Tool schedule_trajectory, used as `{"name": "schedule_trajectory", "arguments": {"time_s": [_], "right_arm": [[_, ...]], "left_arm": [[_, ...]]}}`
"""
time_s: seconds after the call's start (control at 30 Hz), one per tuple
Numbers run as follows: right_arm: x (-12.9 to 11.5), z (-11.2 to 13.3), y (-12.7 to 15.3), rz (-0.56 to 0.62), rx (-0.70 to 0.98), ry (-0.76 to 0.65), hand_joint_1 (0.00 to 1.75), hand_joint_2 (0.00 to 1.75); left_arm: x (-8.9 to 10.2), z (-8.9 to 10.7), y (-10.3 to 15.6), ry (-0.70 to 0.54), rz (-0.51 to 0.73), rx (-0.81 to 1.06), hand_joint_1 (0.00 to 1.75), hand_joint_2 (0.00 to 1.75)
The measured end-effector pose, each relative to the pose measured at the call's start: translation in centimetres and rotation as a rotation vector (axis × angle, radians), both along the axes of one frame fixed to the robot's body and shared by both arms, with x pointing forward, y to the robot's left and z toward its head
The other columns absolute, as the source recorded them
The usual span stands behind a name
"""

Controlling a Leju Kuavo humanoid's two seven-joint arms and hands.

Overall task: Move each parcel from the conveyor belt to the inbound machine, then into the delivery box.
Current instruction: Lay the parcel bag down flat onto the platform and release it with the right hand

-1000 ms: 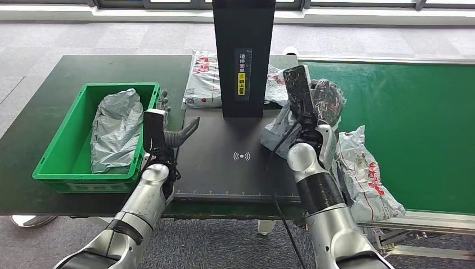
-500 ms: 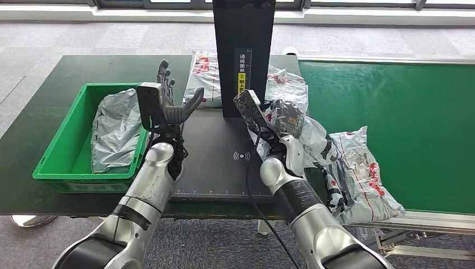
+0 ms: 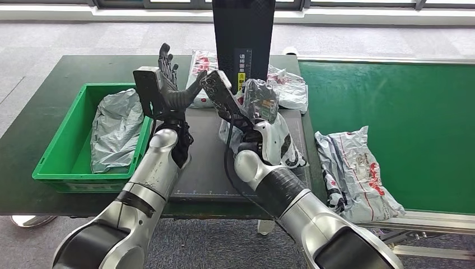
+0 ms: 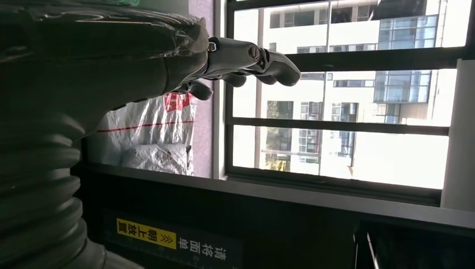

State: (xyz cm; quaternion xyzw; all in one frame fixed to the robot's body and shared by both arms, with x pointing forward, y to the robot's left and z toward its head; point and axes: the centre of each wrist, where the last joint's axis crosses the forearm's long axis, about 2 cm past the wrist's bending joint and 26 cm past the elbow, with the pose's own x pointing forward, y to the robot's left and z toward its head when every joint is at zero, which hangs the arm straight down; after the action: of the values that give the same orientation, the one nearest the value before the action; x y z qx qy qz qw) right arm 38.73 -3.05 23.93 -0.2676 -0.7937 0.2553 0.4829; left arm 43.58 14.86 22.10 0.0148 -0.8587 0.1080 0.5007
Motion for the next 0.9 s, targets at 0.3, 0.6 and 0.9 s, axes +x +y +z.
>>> {"name": "schedule_trajectory", "arguments": {"time_s": [0.3, 0.6, 0.9], "right_arm": [[0.2, 3.4, 0.5, 0.02, -0.003, -0.142, 0.87, 1.75], [0.5, 1.7, 1.3, 0.028, -0.206, 0.258, 0.0, 0.0], [0.5, -2.4, 0.4, 0.029, -0.64, 0.435, 0.0, 0.0]], "left_arm": [[0.4, -0.3, -0.2, 0.015, -0.004, 0.007, 0.0, 1.75], [0.6, -0.2, -0.2, 0.046, -0.009, 0.02, 0.0, 1.75], [0.6, -0.9, 0.7, 0.096, 0.002, 0.093, 0.0, 1.75]]}}
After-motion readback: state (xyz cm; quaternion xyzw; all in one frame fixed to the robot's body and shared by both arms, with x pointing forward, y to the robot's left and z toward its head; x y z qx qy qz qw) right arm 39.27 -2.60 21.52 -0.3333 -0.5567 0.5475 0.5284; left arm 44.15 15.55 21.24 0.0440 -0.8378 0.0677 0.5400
